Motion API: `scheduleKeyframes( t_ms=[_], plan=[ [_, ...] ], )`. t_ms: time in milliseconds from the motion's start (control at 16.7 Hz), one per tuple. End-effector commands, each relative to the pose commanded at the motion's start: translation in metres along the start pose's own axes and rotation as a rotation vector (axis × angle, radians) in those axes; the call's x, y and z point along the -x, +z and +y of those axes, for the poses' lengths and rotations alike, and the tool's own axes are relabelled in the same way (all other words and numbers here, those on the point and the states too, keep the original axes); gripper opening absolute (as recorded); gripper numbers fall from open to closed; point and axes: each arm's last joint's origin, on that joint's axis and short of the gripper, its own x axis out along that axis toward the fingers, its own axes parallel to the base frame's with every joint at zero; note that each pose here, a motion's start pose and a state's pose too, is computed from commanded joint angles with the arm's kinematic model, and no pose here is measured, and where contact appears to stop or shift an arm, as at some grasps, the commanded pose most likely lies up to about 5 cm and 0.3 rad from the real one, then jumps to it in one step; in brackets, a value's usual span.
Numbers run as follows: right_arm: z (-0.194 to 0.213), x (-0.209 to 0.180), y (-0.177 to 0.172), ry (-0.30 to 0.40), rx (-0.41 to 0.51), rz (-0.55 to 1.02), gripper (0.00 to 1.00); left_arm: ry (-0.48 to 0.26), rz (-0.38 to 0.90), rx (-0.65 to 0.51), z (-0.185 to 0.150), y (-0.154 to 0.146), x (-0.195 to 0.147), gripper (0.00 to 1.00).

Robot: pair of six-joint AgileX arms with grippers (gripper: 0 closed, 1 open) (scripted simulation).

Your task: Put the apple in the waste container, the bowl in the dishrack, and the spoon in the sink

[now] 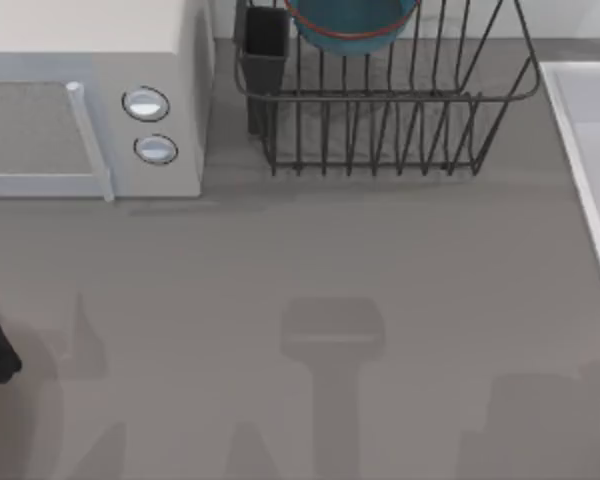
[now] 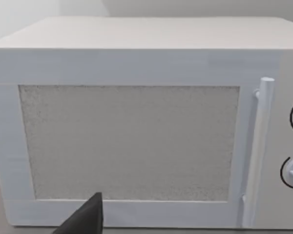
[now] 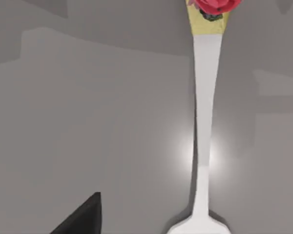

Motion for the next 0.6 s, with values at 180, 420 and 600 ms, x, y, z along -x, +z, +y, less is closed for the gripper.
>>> scheduleKeyframes(
  t_ms=[180, 420, 600],
  plan=[
    [-0.002, -0.001, -0.002, 0.02, 0.021, -0.006, 1.0, 0.0, 0.0, 0.0, 0.0, 0.0, 0.0, 1.0],
    [-0.002, -0.001, -0.001, 0.018, 0.024, -0.006, 1.0, 0.0, 0.0, 0.0, 0.0, 0.0, 0.0, 1.0],
    [-0.003, -0.011, -0.001, 0.023, 0.022, -0.007, 1.0, 0.0, 0.0, 0.0, 0.0, 0.0, 0.0, 1.0]
  ],
)
